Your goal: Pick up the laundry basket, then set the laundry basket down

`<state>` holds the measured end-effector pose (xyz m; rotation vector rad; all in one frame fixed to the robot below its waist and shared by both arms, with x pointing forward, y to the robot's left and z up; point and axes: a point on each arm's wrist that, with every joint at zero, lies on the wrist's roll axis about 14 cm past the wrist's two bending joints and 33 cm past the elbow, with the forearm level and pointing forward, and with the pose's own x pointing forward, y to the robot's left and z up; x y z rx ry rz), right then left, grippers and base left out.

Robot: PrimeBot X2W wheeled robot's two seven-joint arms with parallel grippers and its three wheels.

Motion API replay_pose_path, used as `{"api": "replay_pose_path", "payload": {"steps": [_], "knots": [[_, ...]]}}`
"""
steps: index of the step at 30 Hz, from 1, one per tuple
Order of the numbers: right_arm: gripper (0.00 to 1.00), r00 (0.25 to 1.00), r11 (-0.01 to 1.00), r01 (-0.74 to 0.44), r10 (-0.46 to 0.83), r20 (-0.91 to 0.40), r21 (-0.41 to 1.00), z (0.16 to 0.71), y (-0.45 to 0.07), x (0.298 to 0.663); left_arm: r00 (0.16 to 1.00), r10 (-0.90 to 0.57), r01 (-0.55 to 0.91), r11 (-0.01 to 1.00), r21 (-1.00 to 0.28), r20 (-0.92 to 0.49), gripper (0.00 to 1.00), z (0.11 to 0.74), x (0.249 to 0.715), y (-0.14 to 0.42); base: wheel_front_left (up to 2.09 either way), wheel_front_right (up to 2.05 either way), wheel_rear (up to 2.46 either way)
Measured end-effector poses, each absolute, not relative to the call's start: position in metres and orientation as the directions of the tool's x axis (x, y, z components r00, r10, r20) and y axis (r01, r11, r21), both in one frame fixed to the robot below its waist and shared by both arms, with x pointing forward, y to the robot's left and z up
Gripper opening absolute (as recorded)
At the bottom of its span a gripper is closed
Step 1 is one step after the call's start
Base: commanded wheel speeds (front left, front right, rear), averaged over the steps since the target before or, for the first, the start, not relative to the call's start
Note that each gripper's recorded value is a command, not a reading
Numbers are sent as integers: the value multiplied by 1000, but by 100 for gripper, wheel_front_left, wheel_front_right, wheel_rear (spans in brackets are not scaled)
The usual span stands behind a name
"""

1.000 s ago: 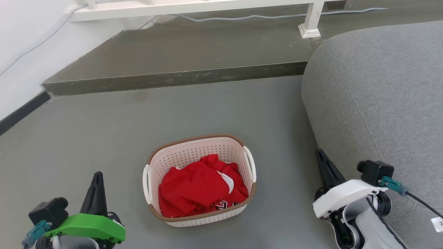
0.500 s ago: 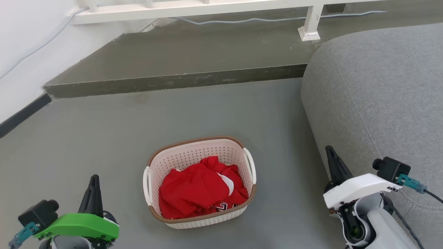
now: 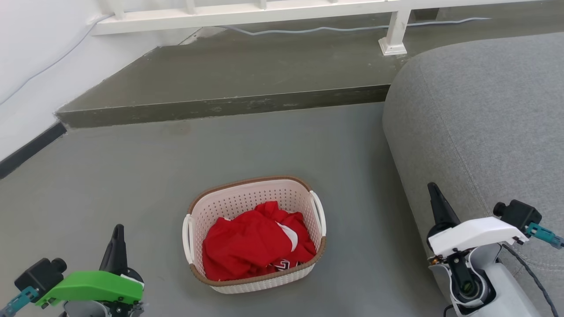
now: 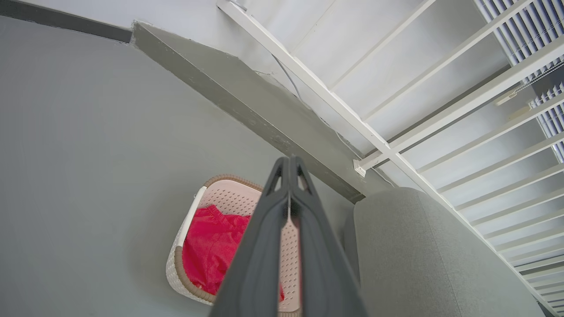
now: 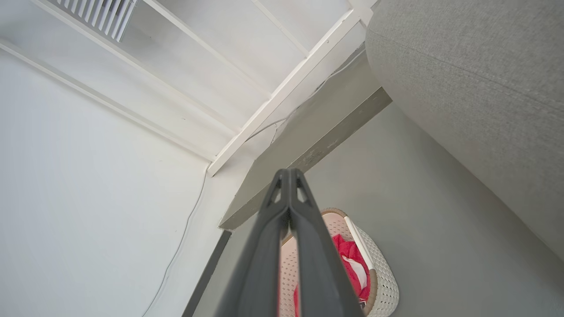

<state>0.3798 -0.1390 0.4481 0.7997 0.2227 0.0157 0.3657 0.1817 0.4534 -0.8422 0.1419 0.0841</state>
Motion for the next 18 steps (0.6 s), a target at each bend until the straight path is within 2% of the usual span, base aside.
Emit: {"api": "replay_pose_path", "payload": {"steps": [18], "knots": [[0, 981, 512, 131, 59, -187, 849, 455, -159, 382, 986, 12, -150, 484, -862, -165, 0, 457, 368, 185, 0, 0, 0]]}}
